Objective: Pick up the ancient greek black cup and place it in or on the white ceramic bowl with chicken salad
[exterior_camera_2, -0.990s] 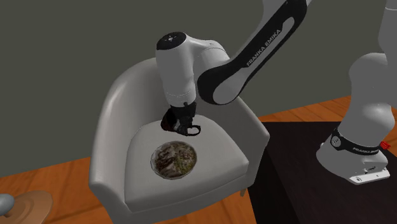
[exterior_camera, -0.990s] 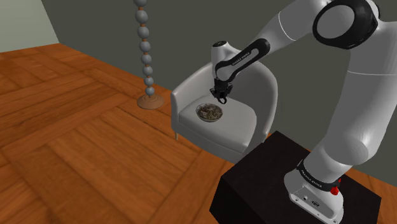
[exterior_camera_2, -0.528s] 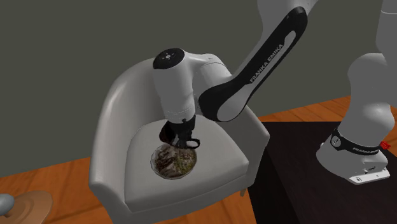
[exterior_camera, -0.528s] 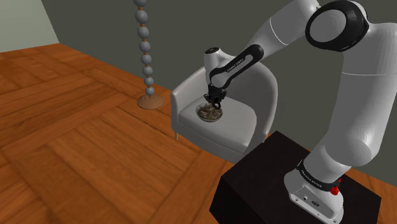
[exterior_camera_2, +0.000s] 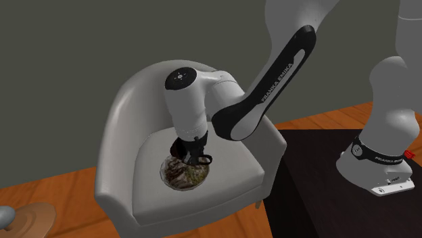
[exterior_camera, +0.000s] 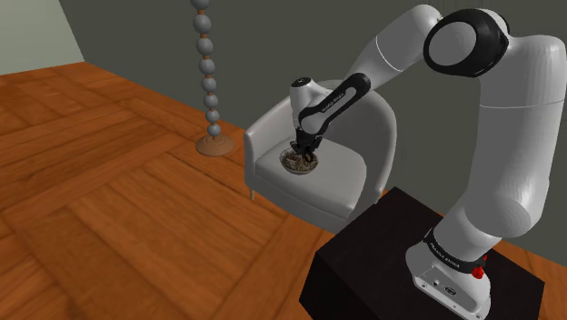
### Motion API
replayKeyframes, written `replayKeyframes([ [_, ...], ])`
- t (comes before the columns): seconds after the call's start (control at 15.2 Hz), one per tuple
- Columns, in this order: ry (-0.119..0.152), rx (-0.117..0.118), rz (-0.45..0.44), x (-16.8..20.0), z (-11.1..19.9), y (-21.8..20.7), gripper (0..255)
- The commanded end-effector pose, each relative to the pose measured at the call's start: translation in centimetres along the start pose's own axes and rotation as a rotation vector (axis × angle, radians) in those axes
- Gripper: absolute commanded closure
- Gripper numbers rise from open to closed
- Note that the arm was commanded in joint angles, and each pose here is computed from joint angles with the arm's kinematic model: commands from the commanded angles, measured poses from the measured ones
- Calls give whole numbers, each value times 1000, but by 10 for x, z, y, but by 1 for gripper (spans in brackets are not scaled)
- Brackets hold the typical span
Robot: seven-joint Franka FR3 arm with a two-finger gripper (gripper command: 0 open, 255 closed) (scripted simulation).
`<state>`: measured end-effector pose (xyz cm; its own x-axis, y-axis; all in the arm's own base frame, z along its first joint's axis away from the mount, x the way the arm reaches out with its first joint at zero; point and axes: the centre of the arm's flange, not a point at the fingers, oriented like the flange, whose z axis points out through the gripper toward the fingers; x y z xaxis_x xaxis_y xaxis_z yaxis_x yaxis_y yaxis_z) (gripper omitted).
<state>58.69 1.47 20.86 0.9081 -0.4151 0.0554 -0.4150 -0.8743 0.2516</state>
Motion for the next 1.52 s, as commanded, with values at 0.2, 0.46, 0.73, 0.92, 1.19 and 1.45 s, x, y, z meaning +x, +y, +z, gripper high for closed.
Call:
replayKeyframes([
  [0.2, 1, 0, 0, 0, 0, 0, 255],
  [0.46, 1, 0, 0, 0, 0, 0, 0],
  [0.73, 1, 0, 0, 0, -13, 0, 0],
  [0.92, 1, 0, 0, 0, -50, 0, 0],
  [1.19, 1, 0, 0, 0, -50, 0, 0],
  [1.45, 1, 0, 0, 0, -50, 0, 0],
])
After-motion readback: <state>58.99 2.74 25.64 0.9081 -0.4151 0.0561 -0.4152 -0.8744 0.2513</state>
